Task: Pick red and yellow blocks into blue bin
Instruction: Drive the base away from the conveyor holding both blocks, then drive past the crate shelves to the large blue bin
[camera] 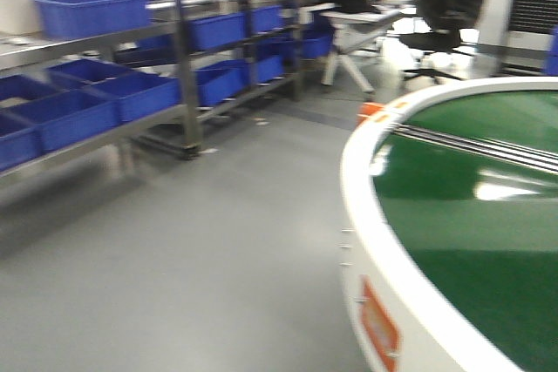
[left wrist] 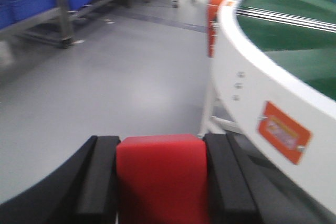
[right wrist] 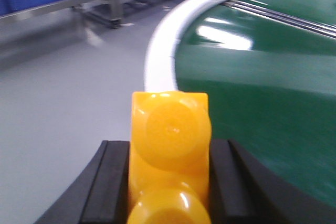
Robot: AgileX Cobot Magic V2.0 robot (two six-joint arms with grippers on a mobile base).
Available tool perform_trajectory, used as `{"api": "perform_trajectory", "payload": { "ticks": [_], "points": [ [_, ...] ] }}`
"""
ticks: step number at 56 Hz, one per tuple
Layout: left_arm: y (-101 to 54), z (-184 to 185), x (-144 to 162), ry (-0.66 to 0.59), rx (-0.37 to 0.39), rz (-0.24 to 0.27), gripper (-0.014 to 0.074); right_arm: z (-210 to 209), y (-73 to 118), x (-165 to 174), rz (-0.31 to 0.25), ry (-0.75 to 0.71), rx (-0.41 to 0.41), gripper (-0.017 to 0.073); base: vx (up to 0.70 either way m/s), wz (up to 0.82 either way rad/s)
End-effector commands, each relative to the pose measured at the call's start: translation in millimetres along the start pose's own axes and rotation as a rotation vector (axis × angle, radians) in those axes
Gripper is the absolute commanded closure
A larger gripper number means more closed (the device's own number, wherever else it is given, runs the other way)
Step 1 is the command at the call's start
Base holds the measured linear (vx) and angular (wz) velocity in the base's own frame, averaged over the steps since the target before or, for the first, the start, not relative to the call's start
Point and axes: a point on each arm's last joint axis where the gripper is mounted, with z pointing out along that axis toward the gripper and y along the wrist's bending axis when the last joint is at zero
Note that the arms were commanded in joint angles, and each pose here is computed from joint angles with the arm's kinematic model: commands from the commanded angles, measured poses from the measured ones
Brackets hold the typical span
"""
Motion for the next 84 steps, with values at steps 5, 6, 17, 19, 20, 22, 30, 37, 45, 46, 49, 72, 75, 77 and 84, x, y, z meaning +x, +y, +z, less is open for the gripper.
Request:
{"api": "perform_trajectory", "payload": {
  "ticks": [5,6,17,19,20,22,30,37,45,46,49,72,75,77,84],
  "points": [
    [-2.3,-4.2,-15.1,-0.109,0.019,-0.012,0.0594,-3.4,-0.4,-15.0,-0.016,-0.098,0.002,0.0566,-0.01,0.88],
    [-2.3,-4.9,-15.3,-0.112,0.019,-0.012,0.0594,-3.4,-0.4,-15.0,-0.016,-0.098,0.002,0.0566,0.01,0.84],
    [-2.3,-5.2,-15.3,-0.113,0.019,-0.012,0.0594,-3.4,-0.4,-15.0,-0.016,-0.098,0.002,0.0566,0.05,0.69],
    [-2.3,-5.2,-15.3,-0.113,0.019,-0.012,0.0594,-3.4,-0.4,-15.0,-0.016,-0.098,0.002,0.0566,0.11,0.49],
    [-2.3,-5.2,-15.3,-0.113,0.019,-0.012,0.0594,-3.4,-0.4,-15.0,-0.016,-0.098,0.002,0.0566,0.12,0.45],
    [-2.3,-5.2,-15.3,-0.113,0.019,-0.012,0.0594,-3.4,-0.4,-15.0,-0.016,-0.098,0.002,0.0566,0.14,0.42],
    [-2.3,-5.2,-15.3,-0.113,0.019,-0.012,0.0594,-3.4,-0.4,-15.0,-0.016,-0.098,0.002,0.0566,0.17,0.34],
    [-2.3,-5.2,-15.3,-0.113,0.019,-0.012,0.0594,-3.4,-0.4,-15.0,-0.016,-0.098,0.002,0.0566,0.22,0.21],
    [-2.3,-5.2,-15.3,-0.113,0.019,-0.012,0.0594,-3.4,-0.4,-15.0,-0.016,-0.098,0.002,0.0566,0.27,0.09],
    [-2.3,-5.2,-15.3,-0.113,0.019,-0.012,0.0594,-3.4,-0.4,-15.0,-0.016,-0.098,0.002,0.0566,0.32,0.01],
    [-2.3,-5.2,-15.3,-0.113,0.019,-0.012,0.0594,-3.4,-0.4,-15.0,-0.016,-0.098,0.002,0.0566,0.34,-0.02],
    [-2.3,-4.9,-15.3,-0.112,0.019,-0.012,0.0594,-3.4,-0.4,-15.0,-0.016,-0.098,0.002,0.0566,0.41,-0.02],
    [-2.3,-4.9,-15.3,-0.112,0.019,-0.012,0.0594,-3.4,-0.4,-15.0,-0.016,-0.098,0.002,0.0566,0.44,-0.02],
    [-2.3,-4.9,-15.3,-0.112,0.019,-0.012,0.0594,-3.4,-0.4,-15.0,-0.016,-0.098,0.002,0.0566,0.45,-0.02],
    [-2.3,-4.9,-15.3,-0.112,0.019,-0.012,0.0593,-3.4,-0.4,-15.0,-0.016,-0.098,0.002,0.0566,0.46,-0.01]
  ]
}}
